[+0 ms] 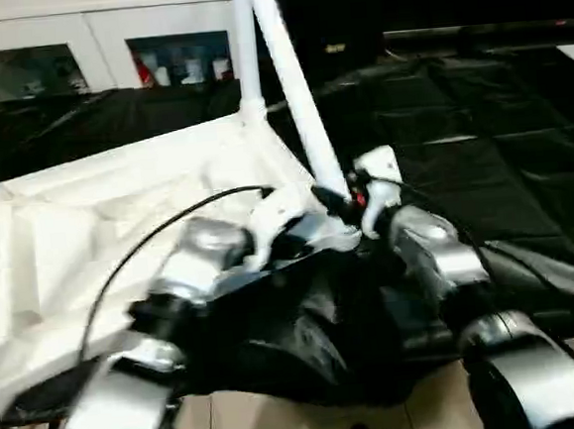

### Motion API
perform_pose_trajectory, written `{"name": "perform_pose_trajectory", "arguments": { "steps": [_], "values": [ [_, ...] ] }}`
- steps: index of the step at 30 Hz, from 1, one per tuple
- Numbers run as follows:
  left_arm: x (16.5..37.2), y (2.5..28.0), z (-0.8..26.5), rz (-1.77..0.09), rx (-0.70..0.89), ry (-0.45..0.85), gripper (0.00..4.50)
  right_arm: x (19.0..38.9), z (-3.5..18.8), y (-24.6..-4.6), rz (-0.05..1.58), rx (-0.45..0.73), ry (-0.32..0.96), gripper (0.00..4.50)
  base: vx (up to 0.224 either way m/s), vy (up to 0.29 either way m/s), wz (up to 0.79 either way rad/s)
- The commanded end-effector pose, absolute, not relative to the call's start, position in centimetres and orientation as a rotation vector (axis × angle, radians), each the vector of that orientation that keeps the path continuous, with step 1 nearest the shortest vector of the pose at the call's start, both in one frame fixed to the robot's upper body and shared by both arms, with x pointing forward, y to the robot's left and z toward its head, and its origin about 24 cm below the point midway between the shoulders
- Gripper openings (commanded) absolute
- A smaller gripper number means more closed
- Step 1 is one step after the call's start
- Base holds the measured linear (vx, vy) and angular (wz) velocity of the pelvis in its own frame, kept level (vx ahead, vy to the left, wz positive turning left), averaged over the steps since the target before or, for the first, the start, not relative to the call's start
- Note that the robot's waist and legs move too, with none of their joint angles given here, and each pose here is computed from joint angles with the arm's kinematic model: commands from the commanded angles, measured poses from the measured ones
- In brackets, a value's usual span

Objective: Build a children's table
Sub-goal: Insert table leg to table base

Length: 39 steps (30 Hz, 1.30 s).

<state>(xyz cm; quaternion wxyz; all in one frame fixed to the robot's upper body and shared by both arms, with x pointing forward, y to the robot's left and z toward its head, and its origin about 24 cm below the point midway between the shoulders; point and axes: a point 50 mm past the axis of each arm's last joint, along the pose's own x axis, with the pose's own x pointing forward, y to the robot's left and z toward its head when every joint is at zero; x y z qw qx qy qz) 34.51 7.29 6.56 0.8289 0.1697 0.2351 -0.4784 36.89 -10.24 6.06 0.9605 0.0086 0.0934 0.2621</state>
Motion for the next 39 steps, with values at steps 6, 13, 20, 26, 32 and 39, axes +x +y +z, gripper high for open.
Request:
{"name": "perform_pose_trajectory", "arguments": {
  "steps": [6, 13, 20, 26, 32, 39],
  "values": [
    [36.3, 5.1, 8.6, -0.825, 0.423, 0.351, 0.00, 34.9, 1.8, -7.7, 0.487, -0.002, 0.346, 1.87, 0.000, 0.000, 0.00],
    [36.2, 6.0, 9.3, -0.879, 0.524, 0.207, 0.00, 35.8, 4.7, -7.9, 0.478, 0.108, 0.135, 1.87, 0.000, 0.000, 0.00],
    [35.4, 7.2, 8.9, -1.036, 0.541, 0.149, 0.00, 35.9, 7.4, -10.6, 0.419, 0.207, -0.021, 1.87, 0.010, -0.017, 0.04],
    [35.0, 8.1, 8.8, -1.105, 0.480, 0.154, 0.61, 34.8, 8.2, -12.0, 0.443, 0.221, -0.089, 1.87, 0.052, -0.039, 0.05],
    [34.8, 9.1, 9.4, -1.115, 0.415, 0.106, 1.04, 33.6, 8.8, -13.4, 0.446, 0.225, -0.126, 1.87, 0.009, -0.002, -0.01],
    [34.8, 9.8, 11.7, -1.093, 0.249, 0.007, 1.68, 32.6, 9.7, -14.2, 0.466, 0.224, -0.139, 1.87, 0.000, 0.000, 0.00]
  ]
}}
